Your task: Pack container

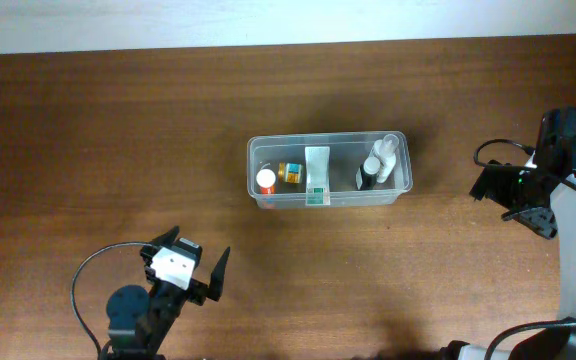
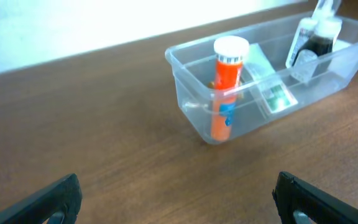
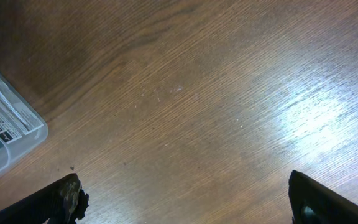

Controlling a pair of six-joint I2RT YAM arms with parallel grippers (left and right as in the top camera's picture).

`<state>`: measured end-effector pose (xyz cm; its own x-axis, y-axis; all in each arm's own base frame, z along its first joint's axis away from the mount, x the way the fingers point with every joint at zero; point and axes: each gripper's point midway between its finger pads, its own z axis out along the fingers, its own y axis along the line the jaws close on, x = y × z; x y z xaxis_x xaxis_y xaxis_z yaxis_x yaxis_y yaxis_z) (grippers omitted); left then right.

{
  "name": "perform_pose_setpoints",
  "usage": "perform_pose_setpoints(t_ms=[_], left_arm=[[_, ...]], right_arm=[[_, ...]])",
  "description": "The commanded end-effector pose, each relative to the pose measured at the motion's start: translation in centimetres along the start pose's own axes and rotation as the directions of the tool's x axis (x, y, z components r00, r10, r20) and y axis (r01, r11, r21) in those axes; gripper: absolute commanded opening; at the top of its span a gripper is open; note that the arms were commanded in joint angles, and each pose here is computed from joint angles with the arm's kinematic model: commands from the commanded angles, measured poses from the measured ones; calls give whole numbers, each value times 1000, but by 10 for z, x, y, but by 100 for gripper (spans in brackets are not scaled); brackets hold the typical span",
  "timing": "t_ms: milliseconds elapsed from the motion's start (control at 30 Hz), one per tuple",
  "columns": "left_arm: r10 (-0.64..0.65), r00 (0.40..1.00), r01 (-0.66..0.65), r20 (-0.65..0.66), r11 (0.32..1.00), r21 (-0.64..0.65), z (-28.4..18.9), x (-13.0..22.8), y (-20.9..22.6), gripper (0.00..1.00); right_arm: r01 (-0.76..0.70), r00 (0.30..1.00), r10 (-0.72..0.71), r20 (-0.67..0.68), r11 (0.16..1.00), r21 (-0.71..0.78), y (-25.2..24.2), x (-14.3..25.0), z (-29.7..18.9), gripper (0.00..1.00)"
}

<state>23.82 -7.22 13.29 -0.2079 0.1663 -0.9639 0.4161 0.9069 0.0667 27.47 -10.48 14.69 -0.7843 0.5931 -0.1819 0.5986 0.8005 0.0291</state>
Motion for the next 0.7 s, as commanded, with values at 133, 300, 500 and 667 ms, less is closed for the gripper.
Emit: perform_pose_setpoints(t_ms=[133, 300, 500, 667], left_arm=[[68, 985, -66, 156, 998, -20, -14, -33, -1, 99], [94, 971, -88, 222, 995, -37, -17, -38, -1, 99], [116, 957, -87, 265, 989, -118, -18, -45, 12, 99], [110, 964, -61, 243, 978, -201, -19, -42, 27, 99]], right_arm=[[-17, 1000, 17, 8, 1000, 0, -1, -2, -1, 98], [-17, 1000, 17, 8, 1000, 0, -1, -2, -1, 98], [-17, 1000, 17, 8, 1000, 0, -1, -2, -1, 98], [-17, 1000, 17, 8, 1000, 0, -1, -2, -1, 98]])
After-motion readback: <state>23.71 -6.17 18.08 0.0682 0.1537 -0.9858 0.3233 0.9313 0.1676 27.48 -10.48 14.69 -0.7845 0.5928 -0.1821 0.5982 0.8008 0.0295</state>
